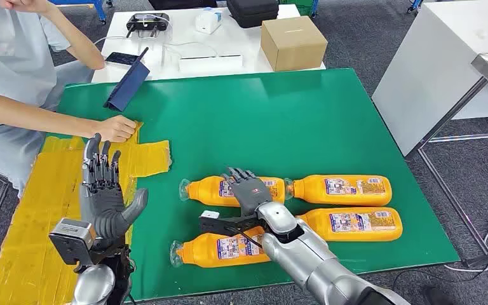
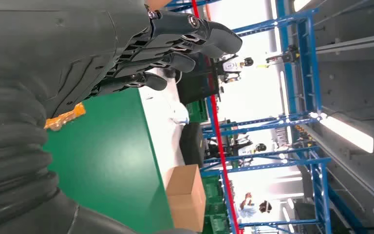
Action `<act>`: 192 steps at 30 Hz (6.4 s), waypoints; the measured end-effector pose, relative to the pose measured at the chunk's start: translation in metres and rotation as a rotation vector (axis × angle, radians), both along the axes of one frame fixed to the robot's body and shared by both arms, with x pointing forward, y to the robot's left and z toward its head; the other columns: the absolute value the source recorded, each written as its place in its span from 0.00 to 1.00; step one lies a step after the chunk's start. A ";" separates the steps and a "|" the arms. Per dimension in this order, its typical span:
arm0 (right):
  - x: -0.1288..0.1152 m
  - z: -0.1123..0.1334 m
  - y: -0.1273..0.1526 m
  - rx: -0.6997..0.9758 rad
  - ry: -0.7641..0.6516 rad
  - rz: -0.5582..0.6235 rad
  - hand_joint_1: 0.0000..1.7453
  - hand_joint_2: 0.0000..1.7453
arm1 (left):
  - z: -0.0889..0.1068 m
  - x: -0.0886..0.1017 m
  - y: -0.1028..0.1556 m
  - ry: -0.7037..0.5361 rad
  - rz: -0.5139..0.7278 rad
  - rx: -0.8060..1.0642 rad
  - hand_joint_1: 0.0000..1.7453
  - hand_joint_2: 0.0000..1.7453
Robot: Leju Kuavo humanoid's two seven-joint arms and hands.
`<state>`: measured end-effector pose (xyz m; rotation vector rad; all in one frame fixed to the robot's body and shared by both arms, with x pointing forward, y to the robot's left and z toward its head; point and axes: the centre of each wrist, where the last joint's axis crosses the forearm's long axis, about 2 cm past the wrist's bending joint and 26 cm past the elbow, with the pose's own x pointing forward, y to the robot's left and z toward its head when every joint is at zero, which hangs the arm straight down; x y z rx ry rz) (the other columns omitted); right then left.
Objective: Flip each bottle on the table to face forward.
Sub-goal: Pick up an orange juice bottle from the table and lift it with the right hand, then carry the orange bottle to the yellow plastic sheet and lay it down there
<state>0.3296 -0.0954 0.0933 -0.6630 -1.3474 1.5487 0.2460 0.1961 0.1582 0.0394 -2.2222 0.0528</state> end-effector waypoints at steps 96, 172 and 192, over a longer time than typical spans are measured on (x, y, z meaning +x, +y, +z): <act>-0.052 0.047 -0.005 1.107 -0.295 -0.012 0.97 1.00 | 0.009 0.040 -0.042 0.224 -0.463 0.056 0.00 1.00; -0.046 0.032 0.029 0.946 -0.078 0.113 0.27 1.00 | 0.006 0.036 -0.053 0.173 -0.532 0.111 1.00 1.00; -0.086 0.078 -0.024 1.208 -0.366 0.057 0.00 1.00 | 0.052 0.073 0.037 -0.131 0.520 0.951 1.00 1.00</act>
